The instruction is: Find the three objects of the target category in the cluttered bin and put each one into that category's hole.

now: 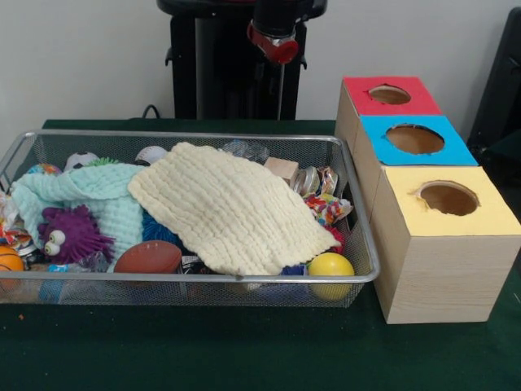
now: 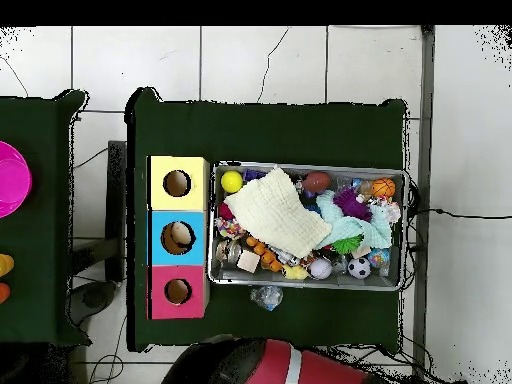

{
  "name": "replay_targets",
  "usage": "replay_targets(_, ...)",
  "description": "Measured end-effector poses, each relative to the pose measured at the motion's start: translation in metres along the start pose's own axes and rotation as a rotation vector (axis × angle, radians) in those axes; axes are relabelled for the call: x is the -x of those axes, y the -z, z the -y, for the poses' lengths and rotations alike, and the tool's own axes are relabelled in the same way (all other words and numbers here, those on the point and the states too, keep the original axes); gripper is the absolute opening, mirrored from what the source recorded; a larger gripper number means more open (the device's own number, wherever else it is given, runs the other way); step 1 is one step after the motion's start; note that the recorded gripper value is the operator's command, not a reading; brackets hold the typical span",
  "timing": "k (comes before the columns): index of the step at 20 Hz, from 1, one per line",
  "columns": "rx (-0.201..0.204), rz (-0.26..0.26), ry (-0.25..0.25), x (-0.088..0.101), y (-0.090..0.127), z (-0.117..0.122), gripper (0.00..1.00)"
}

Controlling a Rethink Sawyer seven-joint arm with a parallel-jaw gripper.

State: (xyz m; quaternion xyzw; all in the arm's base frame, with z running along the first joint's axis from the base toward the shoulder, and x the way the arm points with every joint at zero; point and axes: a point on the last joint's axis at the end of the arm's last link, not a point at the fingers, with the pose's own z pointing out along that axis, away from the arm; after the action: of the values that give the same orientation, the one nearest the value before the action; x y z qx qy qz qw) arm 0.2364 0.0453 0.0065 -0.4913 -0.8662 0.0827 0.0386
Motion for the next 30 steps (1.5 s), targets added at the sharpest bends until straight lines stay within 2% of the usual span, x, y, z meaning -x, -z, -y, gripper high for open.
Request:
replay_targets(6,0.007,0.026,-0.002,0.001,-0.006,0.005,1.0)
replay_targets(13,-0.019,0.009,-0.014,-0.005,-0.019,0.016,1.0)
replay_targets(16,-0.017,0.017,-0.012,-0.004,-0.023,0.016,1.0)
replay_targets(21,0.004,0.066,-0.023,0.003,-0.035,0.011,1.0)
replay_targets(30,0.058,0.145,-0.056,0.03,-0.063,-0.004,1.0)
